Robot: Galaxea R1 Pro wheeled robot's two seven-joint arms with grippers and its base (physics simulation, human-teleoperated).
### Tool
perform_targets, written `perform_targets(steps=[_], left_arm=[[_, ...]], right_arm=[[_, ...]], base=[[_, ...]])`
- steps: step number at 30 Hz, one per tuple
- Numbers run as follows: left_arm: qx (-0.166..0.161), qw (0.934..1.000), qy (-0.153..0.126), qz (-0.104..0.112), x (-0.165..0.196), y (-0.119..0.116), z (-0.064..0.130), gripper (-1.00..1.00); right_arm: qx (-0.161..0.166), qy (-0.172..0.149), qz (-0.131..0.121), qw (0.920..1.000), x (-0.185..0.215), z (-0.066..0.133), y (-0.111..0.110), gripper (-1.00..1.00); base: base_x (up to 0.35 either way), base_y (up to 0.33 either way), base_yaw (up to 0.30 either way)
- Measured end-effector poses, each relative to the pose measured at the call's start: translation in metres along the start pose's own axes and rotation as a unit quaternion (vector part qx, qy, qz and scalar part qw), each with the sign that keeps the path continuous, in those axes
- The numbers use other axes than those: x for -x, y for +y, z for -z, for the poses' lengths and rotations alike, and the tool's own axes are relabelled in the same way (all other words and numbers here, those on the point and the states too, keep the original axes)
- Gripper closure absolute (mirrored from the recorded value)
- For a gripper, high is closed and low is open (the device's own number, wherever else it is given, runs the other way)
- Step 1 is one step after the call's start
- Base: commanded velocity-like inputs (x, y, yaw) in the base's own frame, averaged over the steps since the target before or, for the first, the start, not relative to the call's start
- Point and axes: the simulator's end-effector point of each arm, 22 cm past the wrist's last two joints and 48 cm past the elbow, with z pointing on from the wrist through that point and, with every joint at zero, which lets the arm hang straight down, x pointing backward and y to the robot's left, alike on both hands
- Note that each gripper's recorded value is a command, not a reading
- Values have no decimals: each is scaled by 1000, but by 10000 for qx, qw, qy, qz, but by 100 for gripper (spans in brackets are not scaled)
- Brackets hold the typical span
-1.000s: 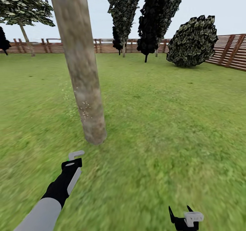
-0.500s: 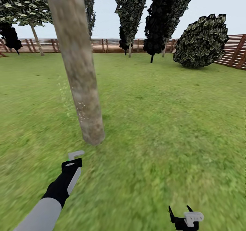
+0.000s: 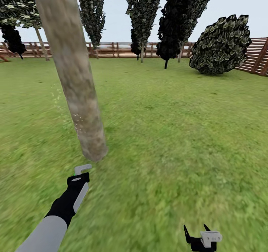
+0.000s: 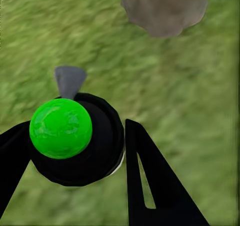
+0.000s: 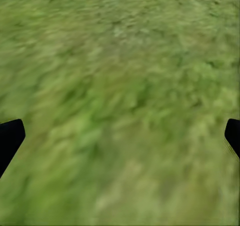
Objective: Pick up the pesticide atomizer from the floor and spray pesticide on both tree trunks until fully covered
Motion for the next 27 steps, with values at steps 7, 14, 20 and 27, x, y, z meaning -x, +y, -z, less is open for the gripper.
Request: perform_targets(steps=[7, 14, 20, 27], left_arm=[[-4, 10000, 2, 3, 0, 0, 0, 100], [-13, 10000, 6, 13, -1, 0, 0, 100], [-100, 9993, -338, 88, 23, -4, 2, 100], [-823, 9957, -409, -105, 62, -39, 6, 100]], right_arm=[[0, 0, -1, 10000, 0, 0, 0, -100], [-2, -3, 2, 10000, 0, 0, 0, -100], [-6, -7, 1, 10000, 0, 0, -1, -100], [-9, -5, -1, 10000, 0, 0, -1, -100]], base=[[165, -260, 265], [165, -260, 246], [79, -141, 22], [2, -4, 0]])
